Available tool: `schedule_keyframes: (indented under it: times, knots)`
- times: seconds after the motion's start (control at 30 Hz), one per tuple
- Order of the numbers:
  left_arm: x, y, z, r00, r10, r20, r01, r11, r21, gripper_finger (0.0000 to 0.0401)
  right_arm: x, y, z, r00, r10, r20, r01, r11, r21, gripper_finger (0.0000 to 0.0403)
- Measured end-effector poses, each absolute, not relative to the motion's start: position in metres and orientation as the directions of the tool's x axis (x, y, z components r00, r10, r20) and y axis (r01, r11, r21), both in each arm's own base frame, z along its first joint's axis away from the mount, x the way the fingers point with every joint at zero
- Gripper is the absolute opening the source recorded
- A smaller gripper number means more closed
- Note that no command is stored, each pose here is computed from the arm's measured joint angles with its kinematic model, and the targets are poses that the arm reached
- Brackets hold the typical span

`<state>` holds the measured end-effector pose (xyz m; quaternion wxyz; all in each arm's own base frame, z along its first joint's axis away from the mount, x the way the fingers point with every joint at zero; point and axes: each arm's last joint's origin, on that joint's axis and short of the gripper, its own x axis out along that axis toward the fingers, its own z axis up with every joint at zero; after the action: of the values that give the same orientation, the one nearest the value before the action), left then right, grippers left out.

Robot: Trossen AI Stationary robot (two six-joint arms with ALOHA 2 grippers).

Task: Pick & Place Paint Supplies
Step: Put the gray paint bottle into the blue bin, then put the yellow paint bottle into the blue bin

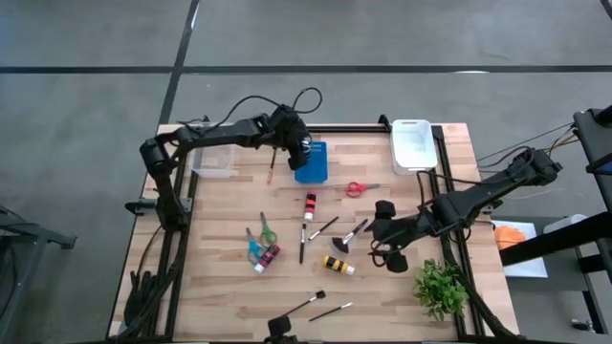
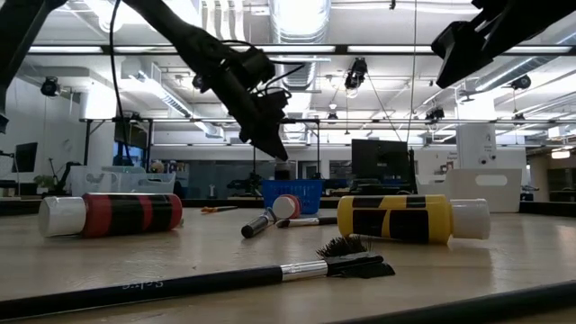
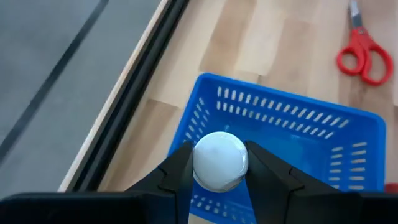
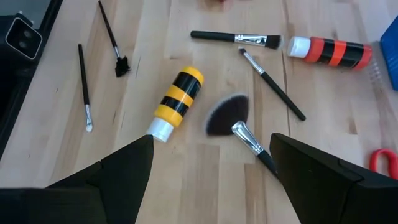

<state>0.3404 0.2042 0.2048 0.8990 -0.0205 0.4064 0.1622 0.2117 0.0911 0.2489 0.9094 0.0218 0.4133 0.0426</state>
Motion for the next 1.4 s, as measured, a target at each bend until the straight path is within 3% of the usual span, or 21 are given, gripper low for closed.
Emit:
schedule_keyframes:
  times: [0.6,0.97,1.17,1.4]
  knots:
    - [0.334,0.203,0.190,0.622,0.279,-0.732,-0.313,0.945,0.094,0.0122,0.215,0.093,0.250,0.668,0.102,-0.737,-0.089,0.994,0.057,0.0320]
    - [0.336,0.204,0.191,0.634,0.289,-0.717,-0.316,0.943,0.101,0.0231,0.215,0.093,0.251,0.670,0.103,-0.736,-0.089,0.994,0.058,0.0320]
    - [0.339,0.206,0.197,0.656,0.303,-0.691,-0.312,0.943,0.117,0.0240,0.215,0.093,0.251,0.670,0.104,-0.735,-0.090,0.994,0.058,0.0320]
    - [0.338,0.204,0.232,0.710,0.331,-0.621,-0.295,0.941,0.164,0.0242,0.215,0.093,0.251,0.670,0.106,-0.734,-0.091,0.994,0.060,0.0320]
